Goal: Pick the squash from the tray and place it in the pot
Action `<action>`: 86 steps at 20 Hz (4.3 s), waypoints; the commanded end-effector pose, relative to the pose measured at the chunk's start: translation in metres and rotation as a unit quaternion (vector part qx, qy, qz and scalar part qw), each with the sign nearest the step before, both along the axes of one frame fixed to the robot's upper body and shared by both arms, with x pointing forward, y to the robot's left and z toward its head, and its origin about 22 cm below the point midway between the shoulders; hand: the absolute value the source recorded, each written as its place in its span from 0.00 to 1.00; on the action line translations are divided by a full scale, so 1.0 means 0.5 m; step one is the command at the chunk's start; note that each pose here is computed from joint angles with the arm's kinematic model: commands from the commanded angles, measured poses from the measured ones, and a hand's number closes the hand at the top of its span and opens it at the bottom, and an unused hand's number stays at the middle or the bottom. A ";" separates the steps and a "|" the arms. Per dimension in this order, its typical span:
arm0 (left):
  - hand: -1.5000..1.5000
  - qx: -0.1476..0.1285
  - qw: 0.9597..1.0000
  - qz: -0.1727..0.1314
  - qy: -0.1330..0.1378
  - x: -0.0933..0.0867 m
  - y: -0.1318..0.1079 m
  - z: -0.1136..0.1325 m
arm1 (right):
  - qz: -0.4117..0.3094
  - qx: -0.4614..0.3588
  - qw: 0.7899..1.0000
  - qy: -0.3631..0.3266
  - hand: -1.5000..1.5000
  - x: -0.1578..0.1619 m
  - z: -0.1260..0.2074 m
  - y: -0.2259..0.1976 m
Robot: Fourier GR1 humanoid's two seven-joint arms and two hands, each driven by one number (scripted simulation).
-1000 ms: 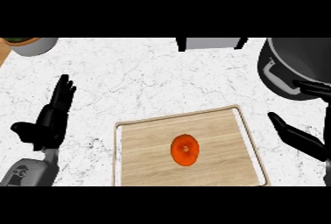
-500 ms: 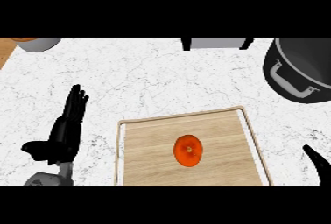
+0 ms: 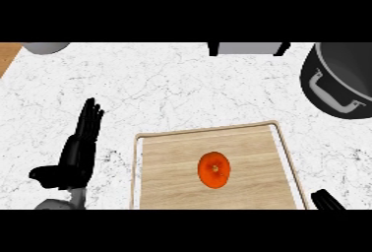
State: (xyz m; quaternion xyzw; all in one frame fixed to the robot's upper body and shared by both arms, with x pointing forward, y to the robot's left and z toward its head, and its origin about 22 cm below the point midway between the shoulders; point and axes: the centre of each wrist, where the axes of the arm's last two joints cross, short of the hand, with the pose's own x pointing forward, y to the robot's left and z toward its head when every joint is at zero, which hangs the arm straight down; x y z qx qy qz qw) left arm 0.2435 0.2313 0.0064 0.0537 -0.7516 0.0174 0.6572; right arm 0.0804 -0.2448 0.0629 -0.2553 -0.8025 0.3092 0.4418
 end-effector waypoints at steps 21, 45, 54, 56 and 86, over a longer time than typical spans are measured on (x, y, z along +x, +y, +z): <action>0.50 -0.009 1.000 0.000 0.004 -0.001 -0.008 -0.009 | -0.067 -0.151 0.963 0.213 0.00 0.135 -0.001 0.252; 0.50 -0.004 1.000 -0.014 -0.004 -0.010 -0.008 0.018 | -0.088 -0.153 0.979 0.101 1.00 0.218 -0.098 0.291; 0.50 0.004 1.000 -0.001 -0.001 0.016 -0.008 0.034 | -0.085 -0.163 0.980 0.081 1.00 0.208 -0.073 0.294; 0.50 -0.003 1.000 -0.004 0.003 0.024 0.001 0.008 | -0.103 -0.157 0.981 0.044 1.00 0.191 -0.075 0.310; 0.50 0.002 1.000 -0.003 0.000 0.027 -0.034 0.021 | -0.131 -0.176 0.975 -0.020 1.00 0.304 0.201 -0.037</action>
